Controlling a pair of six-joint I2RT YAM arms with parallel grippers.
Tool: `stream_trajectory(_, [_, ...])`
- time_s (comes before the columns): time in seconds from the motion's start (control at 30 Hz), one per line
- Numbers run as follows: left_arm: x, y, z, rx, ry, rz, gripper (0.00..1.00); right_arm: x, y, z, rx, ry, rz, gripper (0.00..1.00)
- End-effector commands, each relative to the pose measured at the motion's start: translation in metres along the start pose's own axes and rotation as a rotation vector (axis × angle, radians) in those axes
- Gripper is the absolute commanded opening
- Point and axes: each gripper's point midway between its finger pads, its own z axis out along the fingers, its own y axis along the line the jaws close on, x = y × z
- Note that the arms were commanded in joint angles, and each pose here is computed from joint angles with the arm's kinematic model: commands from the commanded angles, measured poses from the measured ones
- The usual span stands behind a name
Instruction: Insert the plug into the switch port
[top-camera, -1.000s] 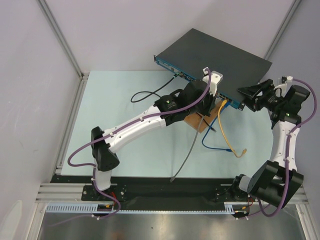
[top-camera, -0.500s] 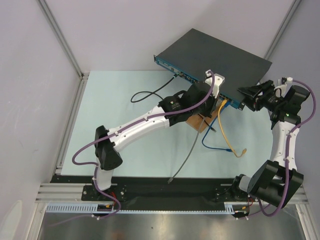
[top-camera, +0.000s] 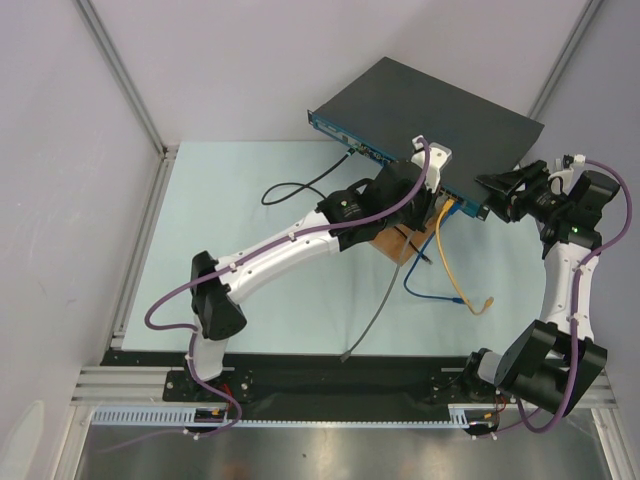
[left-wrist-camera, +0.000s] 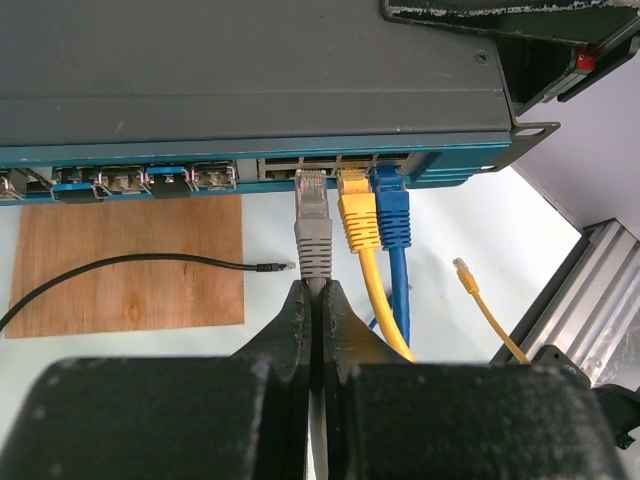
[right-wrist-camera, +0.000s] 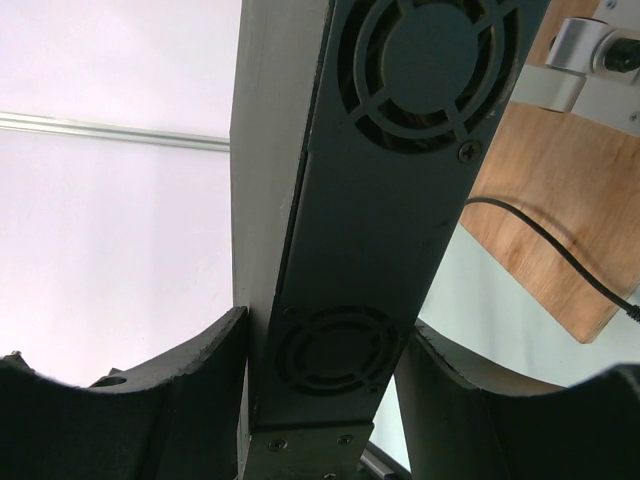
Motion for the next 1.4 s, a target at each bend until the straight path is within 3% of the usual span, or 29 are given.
stream_trajectory(0.0, [-0.028, -0.014, -0.005, 0.044, -0.083, 0.004, 0.0, -0.002, 0.007, 0.006, -0.025, -0.003, -0.078, 0.0])
stream_trajectory(0.97, [-0.041, -0.02, 0.013, 0.136, -0.131, 0.026, 0.0, 0.002, 0.009, 0.008, -0.038, 0.015, -0.087, 0.0])
stream_trajectory(1.37, [-0.076, -0.02, 0.029, 0.164, -0.244, 0.032, 0.0, 0.016, 0.009, 0.012, -0.059, 0.042, -0.086, 0.0])
